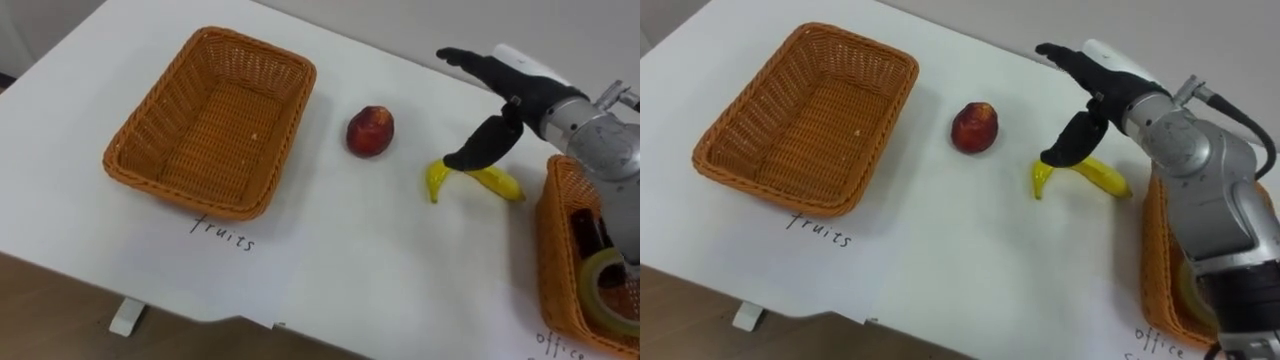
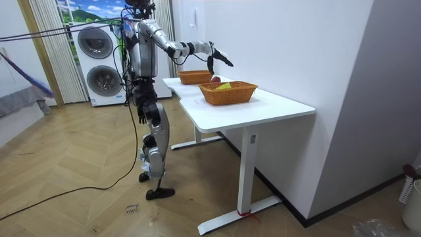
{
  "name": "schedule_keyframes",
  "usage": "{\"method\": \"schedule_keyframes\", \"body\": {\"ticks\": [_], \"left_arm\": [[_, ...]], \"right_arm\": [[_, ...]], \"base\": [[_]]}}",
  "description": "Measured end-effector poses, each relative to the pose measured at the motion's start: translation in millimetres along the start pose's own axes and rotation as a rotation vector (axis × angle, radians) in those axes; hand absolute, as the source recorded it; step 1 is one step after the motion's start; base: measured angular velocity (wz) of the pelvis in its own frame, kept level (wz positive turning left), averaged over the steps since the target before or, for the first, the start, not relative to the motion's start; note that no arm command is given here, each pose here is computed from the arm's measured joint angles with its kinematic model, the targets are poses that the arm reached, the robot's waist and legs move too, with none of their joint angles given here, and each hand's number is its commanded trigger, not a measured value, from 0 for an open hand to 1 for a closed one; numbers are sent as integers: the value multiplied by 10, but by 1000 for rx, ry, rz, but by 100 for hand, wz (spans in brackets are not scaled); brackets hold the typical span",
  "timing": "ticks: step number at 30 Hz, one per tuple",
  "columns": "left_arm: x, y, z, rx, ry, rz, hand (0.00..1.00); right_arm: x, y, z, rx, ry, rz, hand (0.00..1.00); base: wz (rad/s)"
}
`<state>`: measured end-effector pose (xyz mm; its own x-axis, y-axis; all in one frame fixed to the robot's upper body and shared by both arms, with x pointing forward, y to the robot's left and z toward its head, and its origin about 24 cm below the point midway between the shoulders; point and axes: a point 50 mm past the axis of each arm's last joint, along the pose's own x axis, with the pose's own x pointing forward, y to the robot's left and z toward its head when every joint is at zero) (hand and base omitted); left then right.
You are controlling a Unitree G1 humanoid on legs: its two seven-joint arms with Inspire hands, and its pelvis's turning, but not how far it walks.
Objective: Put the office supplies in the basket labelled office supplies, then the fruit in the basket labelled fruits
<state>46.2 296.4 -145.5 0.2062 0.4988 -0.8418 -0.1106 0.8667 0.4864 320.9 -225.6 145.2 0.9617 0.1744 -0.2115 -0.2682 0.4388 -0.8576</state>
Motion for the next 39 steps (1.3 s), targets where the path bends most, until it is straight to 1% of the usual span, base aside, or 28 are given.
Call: {"method": "schedule_keyframes", "body": {"ticks": [8,14,20,28,34,39], "left_arm": [[4,29,2,5,-3,13,0],[4,29,-26,7,10,14,0],[3,26,6,3,-2,13,0],[3,29,30,1,-11,19,0],[2,26,31,9,-12,29,0],[1,25,38,12,-16,40,0]], "right_arm": [[3,22,-89,-124,85,5,0],[3,47,-152,-154,124,14,0],[14,117,-277,-134,174,65,0],[17,139,-335,-123,202,78,0],[17,143,-343,-125,211,78,0],[48,234,-299,-157,196,92,0]], "base": [[-2],[0],[0],[0],[0],[0]]}}
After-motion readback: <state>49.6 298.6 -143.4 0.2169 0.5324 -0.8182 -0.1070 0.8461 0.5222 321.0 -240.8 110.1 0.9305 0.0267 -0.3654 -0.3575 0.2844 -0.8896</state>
